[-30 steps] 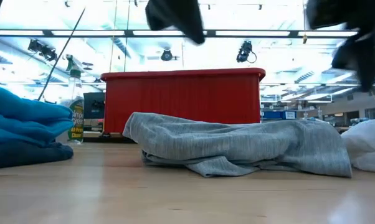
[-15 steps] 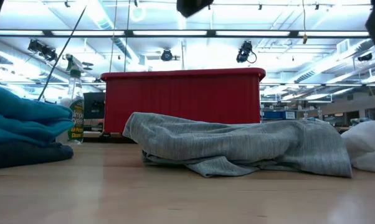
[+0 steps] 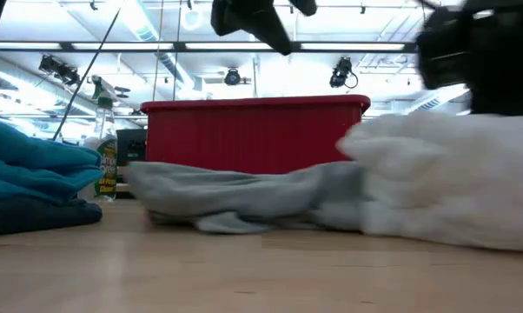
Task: Fold laundry
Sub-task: Stack the white shirt on top of the gray shirt
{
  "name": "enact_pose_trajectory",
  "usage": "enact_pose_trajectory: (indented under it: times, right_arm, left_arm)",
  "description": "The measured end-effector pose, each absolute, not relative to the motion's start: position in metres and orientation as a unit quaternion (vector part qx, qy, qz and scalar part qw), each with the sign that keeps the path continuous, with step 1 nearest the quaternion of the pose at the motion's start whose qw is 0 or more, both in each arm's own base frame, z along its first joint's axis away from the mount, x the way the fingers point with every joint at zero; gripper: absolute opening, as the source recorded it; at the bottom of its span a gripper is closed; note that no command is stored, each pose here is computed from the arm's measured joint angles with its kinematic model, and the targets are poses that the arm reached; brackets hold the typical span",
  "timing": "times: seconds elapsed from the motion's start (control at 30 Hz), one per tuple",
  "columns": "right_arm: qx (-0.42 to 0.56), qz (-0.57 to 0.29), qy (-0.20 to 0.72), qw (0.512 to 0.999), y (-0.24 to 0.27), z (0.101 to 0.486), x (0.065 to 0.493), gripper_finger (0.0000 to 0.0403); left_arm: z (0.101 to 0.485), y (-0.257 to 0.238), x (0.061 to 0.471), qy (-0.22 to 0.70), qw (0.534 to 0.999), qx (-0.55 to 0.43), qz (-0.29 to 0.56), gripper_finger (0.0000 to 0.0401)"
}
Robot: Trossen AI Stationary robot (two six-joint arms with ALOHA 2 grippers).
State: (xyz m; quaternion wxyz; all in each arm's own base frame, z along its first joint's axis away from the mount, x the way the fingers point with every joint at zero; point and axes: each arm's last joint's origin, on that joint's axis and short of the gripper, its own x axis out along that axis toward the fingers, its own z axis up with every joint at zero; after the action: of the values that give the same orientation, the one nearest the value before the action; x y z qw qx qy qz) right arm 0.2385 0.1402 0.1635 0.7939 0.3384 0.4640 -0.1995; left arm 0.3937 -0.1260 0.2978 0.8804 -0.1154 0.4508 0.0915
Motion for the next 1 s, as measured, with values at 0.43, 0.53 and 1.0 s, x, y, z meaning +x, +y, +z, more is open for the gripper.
enact_pose_trajectory:
  times: [0.43,0.53,1.0]
  right_arm:
    - [0.358,-0.172,0.460,0.794,0.105,0.239,0.209,0.0201]
    - [0.355,-0.186,0.483,0.779,0.101,0.243,0.196,0.0202]
    - [0.394,-0.227,0.533,0.713,0.097,0.187,0.175,0.0372]
  left_arm:
    - [0.295,-0.071,0.429,0.405,0.901,-0.153,0.039,0.0273]
    - [0.279,-0.063,0.447,0.389,0.908,-0.154,0.020,0.0273]
    - [0.181,-0.043,0.480,0.485,0.851,-0.203,-0.004,0.0273]
